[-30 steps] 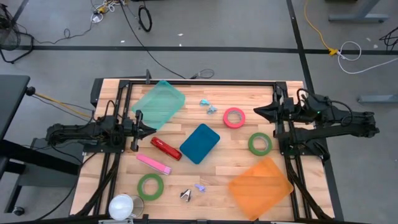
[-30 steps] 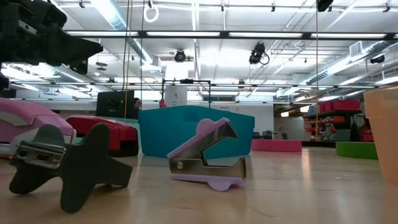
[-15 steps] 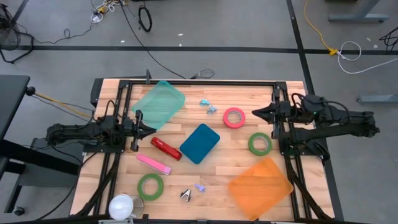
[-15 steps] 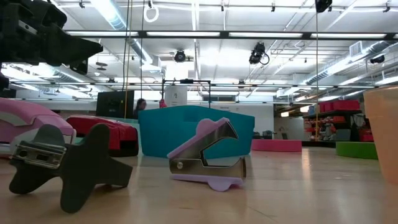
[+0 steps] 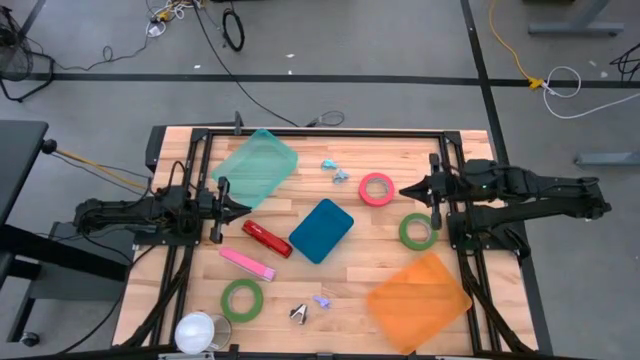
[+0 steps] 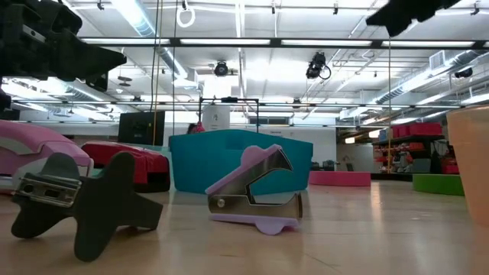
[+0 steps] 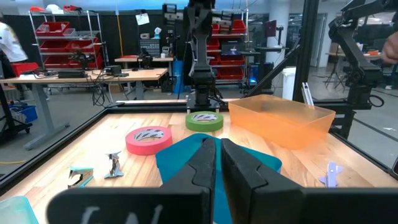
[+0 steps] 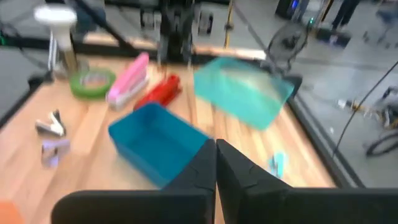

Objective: Pick and place Stapler, Stapler remover, tape
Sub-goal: Put the right green tape into the orange bin

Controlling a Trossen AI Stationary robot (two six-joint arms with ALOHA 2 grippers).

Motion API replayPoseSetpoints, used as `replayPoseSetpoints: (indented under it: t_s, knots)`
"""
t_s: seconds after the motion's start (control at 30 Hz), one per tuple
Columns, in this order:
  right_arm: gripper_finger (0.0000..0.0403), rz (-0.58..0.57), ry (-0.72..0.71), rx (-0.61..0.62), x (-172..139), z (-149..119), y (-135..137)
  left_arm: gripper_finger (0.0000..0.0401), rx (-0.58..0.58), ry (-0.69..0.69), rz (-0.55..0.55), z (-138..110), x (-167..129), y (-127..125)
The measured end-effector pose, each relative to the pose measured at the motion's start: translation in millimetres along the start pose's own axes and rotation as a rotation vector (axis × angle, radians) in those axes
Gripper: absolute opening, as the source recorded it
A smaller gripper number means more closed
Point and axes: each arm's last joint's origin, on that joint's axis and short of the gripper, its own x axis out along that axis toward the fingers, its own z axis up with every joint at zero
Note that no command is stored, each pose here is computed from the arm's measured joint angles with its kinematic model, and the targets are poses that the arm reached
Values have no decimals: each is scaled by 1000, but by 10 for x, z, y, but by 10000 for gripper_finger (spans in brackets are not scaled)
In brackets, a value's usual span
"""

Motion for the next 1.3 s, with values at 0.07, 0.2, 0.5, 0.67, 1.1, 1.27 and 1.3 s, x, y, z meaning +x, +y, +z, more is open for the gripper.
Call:
replayPoseSetpoints:
  t_s: [0.07,0.2,0.5,0.67,1.1,1.27,1.3]
  knots:
    - [11,7,57,-5,21,-49,8,30,0,0,0,0,0,0]
    - [11,17,143,-13,64,-116,19,30,0,0,0,0,0,0]
    - [11,68,270,24,168,-206,51,30,0,1,0,-1,0,0]
    - [11,124,370,71,229,-281,82,30,0,0,0,1,0,0]
    - [11,187,620,-63,427,-465,122,30,0,0,0,1,0,0]
    - [11,197,665,-79,498,-498,133,30,0,0,0,1,0,0]
    - [11,199,677,-79,520,-507,135,30,0,0,1,0,0,0]
